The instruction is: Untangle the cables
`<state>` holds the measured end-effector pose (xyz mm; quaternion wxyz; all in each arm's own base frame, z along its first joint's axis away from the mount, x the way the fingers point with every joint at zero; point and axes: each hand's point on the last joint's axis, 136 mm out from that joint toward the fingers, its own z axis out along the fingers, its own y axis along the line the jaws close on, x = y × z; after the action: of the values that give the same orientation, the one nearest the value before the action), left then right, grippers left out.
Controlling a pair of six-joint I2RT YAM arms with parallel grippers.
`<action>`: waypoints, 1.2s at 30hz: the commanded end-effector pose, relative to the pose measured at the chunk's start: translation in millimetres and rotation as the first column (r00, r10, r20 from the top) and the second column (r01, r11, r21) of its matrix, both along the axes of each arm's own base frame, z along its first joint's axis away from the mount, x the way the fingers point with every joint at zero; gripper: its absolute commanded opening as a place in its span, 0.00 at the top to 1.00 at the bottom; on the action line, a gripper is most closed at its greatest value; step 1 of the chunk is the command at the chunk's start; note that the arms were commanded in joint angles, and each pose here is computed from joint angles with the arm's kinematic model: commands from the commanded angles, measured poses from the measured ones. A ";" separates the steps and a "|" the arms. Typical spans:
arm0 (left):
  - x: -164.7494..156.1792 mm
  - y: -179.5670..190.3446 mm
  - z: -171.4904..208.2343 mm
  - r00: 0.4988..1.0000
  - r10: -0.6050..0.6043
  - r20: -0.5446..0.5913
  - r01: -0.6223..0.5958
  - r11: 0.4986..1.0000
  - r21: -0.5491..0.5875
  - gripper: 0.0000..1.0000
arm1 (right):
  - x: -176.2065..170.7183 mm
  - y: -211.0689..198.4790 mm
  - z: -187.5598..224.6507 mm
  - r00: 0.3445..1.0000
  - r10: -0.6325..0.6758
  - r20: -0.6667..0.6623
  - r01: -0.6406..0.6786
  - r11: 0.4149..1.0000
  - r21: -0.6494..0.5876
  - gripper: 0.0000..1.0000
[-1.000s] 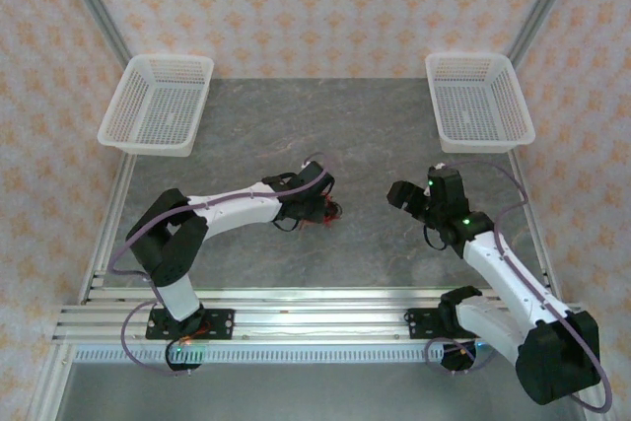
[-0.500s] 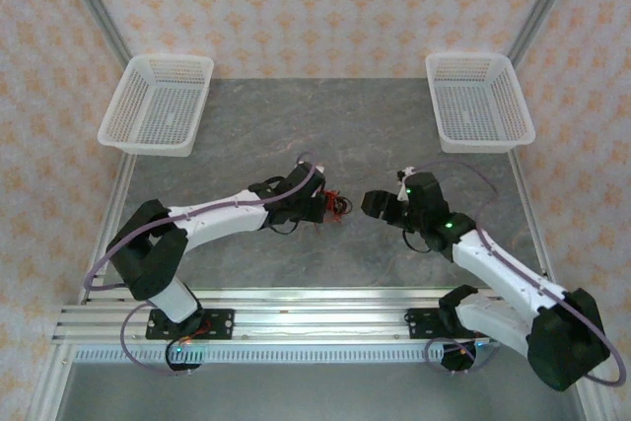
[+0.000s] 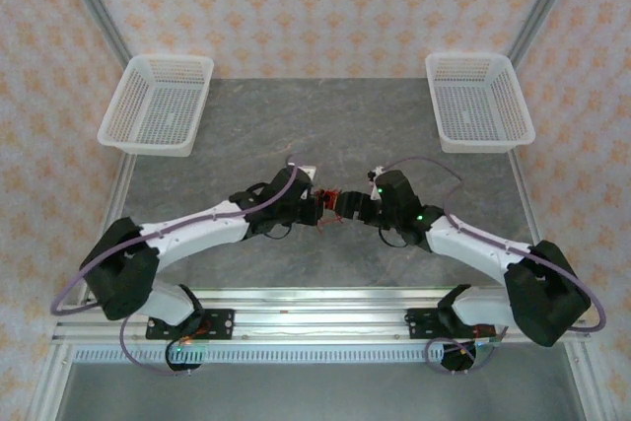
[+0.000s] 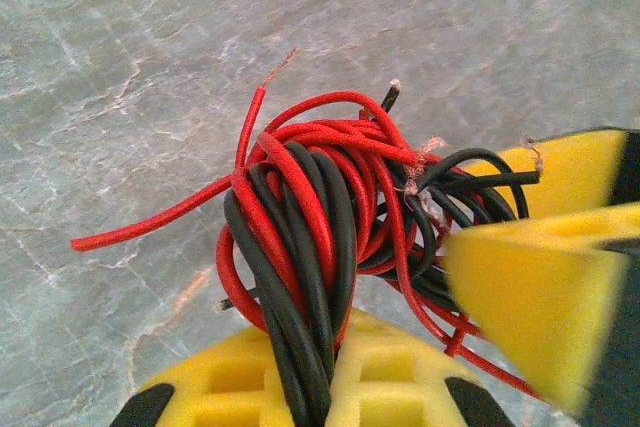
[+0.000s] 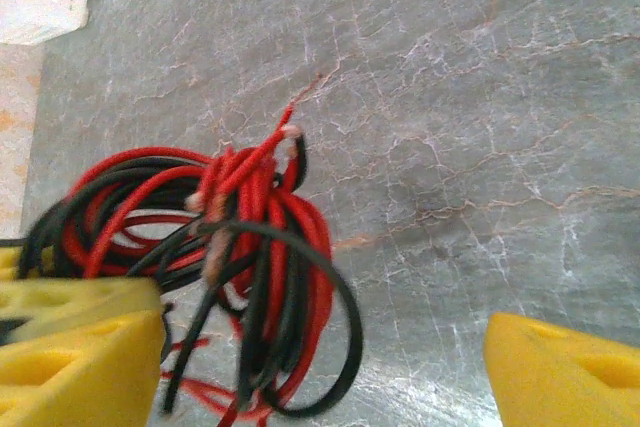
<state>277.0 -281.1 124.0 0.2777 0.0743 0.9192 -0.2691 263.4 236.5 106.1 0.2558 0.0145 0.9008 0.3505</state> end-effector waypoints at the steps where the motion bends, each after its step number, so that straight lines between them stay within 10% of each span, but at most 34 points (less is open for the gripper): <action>1: -4.8 -14.0 39.2 0.995 -0.051 0.083 0.062 0.990 -0.127 1.00 | 6.5 22.0 32.9 0.986 0.108 0.128 -0.117 0.991 0.061 0.23; 11: -33.7 -25.7 89.9 0.942 -0.232 0.244 0.290 0.928 -0.235 1.00 | -17.1 19.6 103.0 0.845 0.320 0.428 -0.410 0.902 0.136 0.69; 18: -46.9 -28.2 122.7 0.871 -0.334 0.361 0.439 0.858 -0.266 1.00 | -46.9 9.0 143.0 0.674 0.434 0.598 -0.592 0.801 0.085 0.84; 31: -49.2 -15.0 173.4 0.776 -0.364 0.515 0.563 0.768 -0.305 1.00 | -117.0 11.4 178.0 0.274 0.609 0.744 -0.885 0.462 -0.052 0.84; 36: -56.5 -18.0 177.9 0.754 -0.387 0.530 0.602 0.730 -0.324 1.00 | -104.7 14.9 183.8 0.303 0.621 0.723 -0.869 0.491 -0.058 0.83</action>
<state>211.7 -295.0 269.5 0.3411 0.2917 0.7279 -0.5184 199.8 243.3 263.7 0.3829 -0.4251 0.6489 0.5016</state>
